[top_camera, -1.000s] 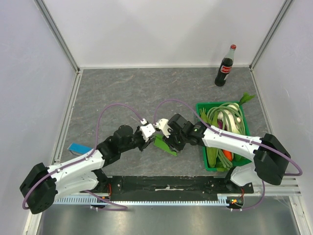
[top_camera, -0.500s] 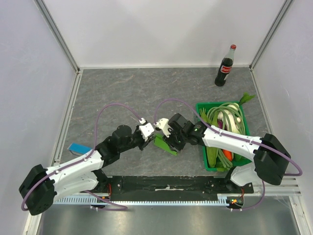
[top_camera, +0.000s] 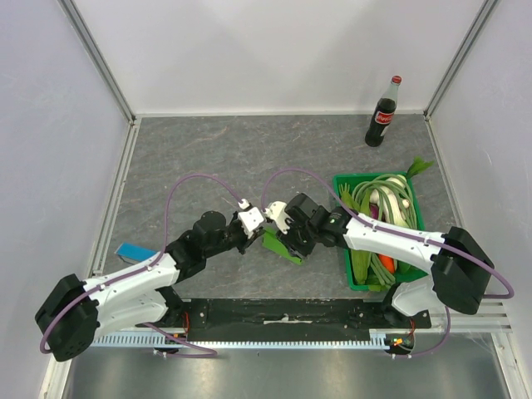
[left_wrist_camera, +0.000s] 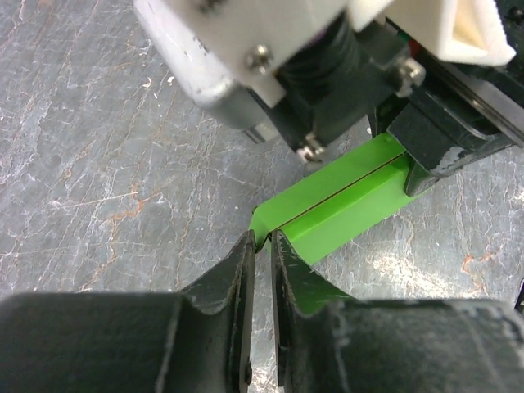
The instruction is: Fold the paper box
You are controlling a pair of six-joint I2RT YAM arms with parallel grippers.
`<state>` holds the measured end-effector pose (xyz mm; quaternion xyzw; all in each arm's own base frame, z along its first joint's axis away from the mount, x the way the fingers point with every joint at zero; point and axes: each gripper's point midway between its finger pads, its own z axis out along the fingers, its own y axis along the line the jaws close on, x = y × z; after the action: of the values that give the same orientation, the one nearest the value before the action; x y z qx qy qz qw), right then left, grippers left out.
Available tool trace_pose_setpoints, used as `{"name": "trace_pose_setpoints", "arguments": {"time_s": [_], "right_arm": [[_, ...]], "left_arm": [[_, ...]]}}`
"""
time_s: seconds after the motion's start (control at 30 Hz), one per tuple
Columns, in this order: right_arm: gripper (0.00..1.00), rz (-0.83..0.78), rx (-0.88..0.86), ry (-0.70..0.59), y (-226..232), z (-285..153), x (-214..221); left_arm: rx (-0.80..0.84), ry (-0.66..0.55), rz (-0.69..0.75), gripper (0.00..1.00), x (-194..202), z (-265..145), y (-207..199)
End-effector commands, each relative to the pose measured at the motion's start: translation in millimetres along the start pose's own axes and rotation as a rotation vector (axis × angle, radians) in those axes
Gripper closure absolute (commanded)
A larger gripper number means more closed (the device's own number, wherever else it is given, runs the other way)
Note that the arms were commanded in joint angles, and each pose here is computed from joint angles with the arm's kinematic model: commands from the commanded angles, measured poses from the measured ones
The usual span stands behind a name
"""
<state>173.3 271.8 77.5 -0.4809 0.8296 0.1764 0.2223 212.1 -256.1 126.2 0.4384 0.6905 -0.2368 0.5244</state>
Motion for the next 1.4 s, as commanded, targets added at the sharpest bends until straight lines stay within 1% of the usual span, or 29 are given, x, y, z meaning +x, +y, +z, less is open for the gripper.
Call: {"name": "trace_pose_setpoints", "arguments": {"time_s": [0.0, 0.07, 0.2, 0.27, 0.33, 0.4, 0.43, 0.77, 0.97, 1.1, 1.13, 1.2, 1.27, 1.33, 1.37], "right_arm": [[0.77, -0.043, -0.017, -0.054, 9, -3, -14], [0.78, -0.047, 0.004, -0.046, 8, -1, -13], [0.81, -0.047, 0.077, -0.042, 0, 1, -13], [0.81, -0.034, 0.109, -0.052, -4, 0, -15], [0.81, -0.027, 0.127, -0.063, -6, 1, -17], [0.81, -0.024, 0.142, -0.055, -5, 4, -14], [0.81, -0.025, 0.148, -0.055, -4, 6, -14], [0.83, -0.075, 0.241, 0.037, -4, 28, 3], [0.84, -0.073, 0.237, 0.026, -1, 31, -1], [0.84, -0.077, 0.228, 0.026, 0, 32, 3], [0.84, -0.077, 0.226, 0.024, 0, 32, 2], [0.84, -0.075, 0.215, 0.026, 1, 32, 3], [0.84, -0.073, 0.200, 0.025, 2, 32, 4], [0.84, -0.073, 0.172, 0.023, 5, 32, 5], [0.83, -0.064, 0.169, 0.027, 2, 31, 8]], "left_arm": [[-0.029, -0.082, -0.040, 0.83, -29, 3, 8], [-0.029, -0.079, -0.057, 0.87, -29, 4, 8], [-0.020, -0.060, -0.111, 0.91, -25, 8, 5], [0.000, -0.056, -0.151, 0.92, -25, 9, 0], [0.004, -0.046, -0.184, 0.98, -22, 9, -2], [0.000, -0.037, -0.185, 0.98, -21, 9, -2], [0.004, -0.020, -0.219, 0.98, -18, 8, -4], [0.016, 0.072, -0.289, 0.98, -17, 4, -8], [0.026, 0.069, -0.329, 0.98, -8, 5, -14], [-0.008, 0.045, -0.330, 0.98, -13, 3, -8], [-0.011, 0.043, -0.325, 0.98, -13, 3, -7], [-0.063, 0.056, -0.329, 0.92, -11, 0, 2], [-0.130, 0.086, -0.358, 0.87, 0, -4, 13], [-0.176, 0.070, -0.407, 0.83, 4, -11, 20], [-0.199, 0.051, -0.427, 0.78, 4, -14, 26]]}}
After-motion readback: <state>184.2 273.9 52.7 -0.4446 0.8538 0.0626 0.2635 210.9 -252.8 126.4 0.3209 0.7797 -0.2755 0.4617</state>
